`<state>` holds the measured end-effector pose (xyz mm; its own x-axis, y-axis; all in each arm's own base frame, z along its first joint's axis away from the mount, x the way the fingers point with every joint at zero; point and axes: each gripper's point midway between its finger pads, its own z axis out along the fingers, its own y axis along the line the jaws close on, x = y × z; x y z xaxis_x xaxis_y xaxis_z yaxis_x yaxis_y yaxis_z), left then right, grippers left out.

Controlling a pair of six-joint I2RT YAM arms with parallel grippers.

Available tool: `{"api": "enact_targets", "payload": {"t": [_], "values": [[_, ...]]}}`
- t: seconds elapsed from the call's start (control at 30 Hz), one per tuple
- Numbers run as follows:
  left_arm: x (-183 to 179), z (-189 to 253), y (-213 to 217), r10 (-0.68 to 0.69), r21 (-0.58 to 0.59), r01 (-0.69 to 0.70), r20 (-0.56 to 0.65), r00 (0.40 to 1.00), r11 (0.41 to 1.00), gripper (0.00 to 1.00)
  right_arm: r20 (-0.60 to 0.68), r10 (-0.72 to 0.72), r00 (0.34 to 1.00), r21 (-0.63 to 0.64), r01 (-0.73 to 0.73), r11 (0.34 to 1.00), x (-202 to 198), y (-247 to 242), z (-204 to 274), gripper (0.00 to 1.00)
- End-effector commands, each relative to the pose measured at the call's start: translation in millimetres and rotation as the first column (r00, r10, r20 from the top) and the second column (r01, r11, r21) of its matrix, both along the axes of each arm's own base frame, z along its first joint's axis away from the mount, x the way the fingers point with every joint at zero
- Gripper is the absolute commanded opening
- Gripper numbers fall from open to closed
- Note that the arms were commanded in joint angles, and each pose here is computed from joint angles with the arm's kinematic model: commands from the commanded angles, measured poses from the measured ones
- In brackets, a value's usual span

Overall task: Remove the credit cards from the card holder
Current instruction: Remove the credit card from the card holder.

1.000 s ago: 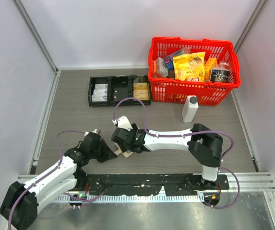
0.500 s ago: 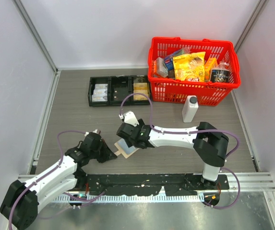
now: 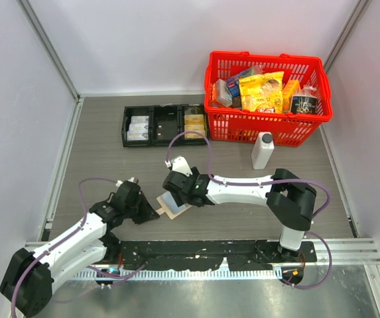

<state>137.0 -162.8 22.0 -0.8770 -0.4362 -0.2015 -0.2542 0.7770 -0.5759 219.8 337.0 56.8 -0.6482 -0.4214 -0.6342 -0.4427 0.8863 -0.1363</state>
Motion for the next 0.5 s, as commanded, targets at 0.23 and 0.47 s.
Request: {"api": "enact_targets", "payload": {"t": [0.23, 0.47], "values": [[50, 28, 34, 0.046, 0.280, -0.083, 0.137, 0.990, 0.956, 0.08, -0.101, 0.022, 0.995, 0.345, 0.015, 0.938, 1, 0, 25, 0.73], [73, 64, 32, 0.041, 0.314, -0.099, 0.189, 0.981, 0.944, 0.40, -0.140, 0.035, 0.990, 0.536, 0.046, 0.843, 7, -6, 35, 0.47]]}}
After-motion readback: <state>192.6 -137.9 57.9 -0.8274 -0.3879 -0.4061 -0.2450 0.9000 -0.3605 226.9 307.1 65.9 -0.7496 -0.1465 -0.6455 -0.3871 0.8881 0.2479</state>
